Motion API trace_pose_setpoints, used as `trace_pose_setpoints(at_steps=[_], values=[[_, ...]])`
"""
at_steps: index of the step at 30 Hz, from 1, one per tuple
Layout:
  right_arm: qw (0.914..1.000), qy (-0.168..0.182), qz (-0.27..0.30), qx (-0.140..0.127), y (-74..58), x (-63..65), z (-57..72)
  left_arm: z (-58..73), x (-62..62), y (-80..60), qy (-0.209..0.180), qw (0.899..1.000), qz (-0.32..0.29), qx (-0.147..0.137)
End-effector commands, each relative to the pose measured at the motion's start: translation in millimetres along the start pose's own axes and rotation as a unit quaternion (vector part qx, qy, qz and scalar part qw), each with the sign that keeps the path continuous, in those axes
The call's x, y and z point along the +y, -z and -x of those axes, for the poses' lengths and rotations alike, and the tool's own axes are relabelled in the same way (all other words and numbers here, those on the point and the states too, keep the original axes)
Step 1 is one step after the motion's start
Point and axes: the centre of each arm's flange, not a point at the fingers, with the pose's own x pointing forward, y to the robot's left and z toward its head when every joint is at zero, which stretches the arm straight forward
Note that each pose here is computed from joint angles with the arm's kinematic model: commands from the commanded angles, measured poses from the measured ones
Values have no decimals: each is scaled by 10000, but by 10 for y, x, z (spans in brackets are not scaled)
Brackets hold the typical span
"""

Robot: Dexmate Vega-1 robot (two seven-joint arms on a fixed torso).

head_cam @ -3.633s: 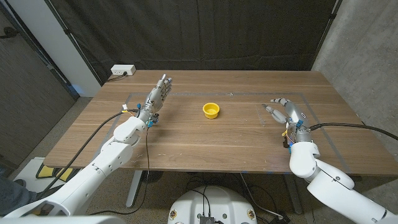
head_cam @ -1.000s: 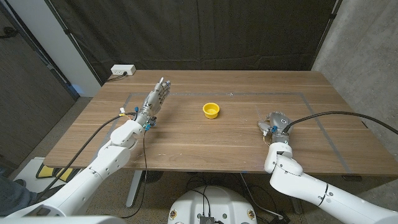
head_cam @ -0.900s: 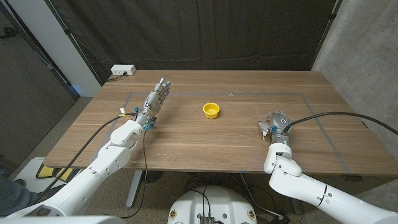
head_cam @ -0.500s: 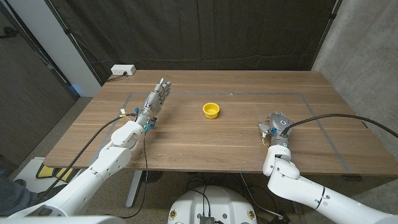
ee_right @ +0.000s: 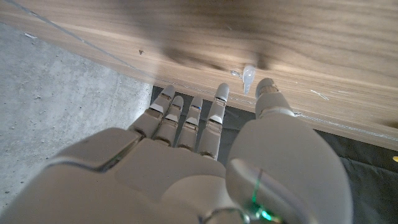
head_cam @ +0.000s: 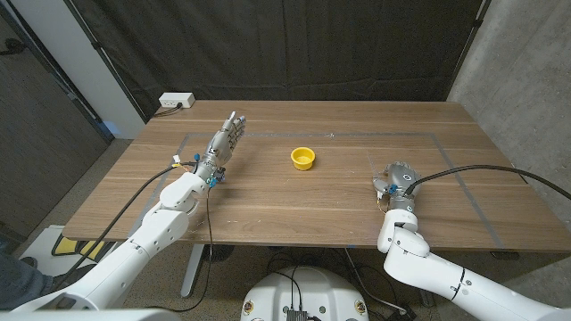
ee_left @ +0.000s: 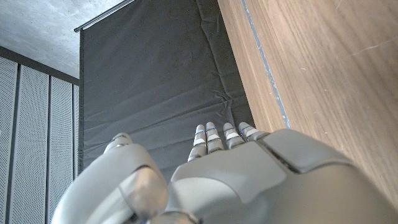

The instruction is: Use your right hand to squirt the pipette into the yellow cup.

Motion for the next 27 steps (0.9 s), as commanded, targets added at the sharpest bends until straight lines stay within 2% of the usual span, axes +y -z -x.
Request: trace_pose_setpoints(at_steps=[1,8,27], values=[[10000,-67,35,0,-47,53,-5,-22,28,9,2,10000,28,2],[10000,-42,78,14,-115,63,-29,-30,55,8,14,10000,37,-42],[9999,34,69,139,-103,102,-67,-69,107,23,47,10000,80,-16]])
